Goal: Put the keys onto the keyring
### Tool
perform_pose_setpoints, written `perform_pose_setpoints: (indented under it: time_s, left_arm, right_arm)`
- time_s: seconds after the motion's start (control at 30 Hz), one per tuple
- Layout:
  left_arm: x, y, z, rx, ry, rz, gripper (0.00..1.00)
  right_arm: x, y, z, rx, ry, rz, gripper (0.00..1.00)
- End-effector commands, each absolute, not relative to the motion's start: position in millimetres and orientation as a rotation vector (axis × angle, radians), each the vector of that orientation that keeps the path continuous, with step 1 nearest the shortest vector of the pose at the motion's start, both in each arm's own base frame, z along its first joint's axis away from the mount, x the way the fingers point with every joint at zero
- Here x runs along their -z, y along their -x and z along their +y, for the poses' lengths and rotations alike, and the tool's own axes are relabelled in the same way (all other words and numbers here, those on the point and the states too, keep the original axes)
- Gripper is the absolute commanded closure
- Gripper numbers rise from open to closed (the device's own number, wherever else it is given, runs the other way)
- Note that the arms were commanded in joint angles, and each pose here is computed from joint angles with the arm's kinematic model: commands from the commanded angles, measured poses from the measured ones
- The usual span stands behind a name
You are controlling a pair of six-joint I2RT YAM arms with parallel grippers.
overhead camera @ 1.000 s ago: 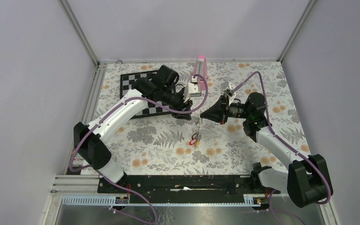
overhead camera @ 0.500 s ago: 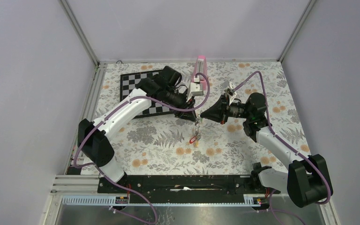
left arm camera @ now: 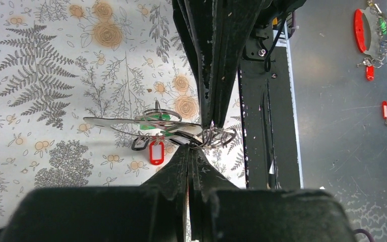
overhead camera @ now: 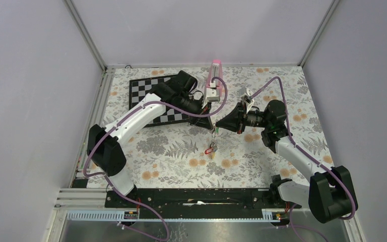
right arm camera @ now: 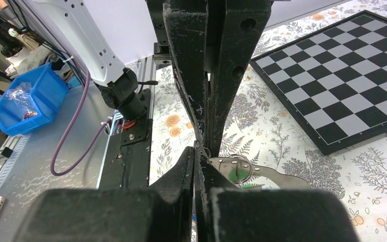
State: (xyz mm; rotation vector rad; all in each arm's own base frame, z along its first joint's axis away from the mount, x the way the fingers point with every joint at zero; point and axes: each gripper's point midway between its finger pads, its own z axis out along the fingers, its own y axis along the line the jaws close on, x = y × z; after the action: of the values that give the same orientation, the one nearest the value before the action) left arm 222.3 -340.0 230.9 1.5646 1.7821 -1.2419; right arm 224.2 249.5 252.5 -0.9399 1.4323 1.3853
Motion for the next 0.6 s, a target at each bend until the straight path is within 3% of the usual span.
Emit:
perform_pose_setpoints:
  time_s: [0.0,0.57]
  left_arm:
    - [-251,-224,-350,1.299,-1.567,1.674,1.00]
    - [-238,-225,-356,1.377,-1.554,1.724,1.00]
  right_arm:
    - [-265,-222,248,-1.351,0.983,1.347,1.00]
    - [-265,-224,248,-1.351,0.976,1.352,1.00]
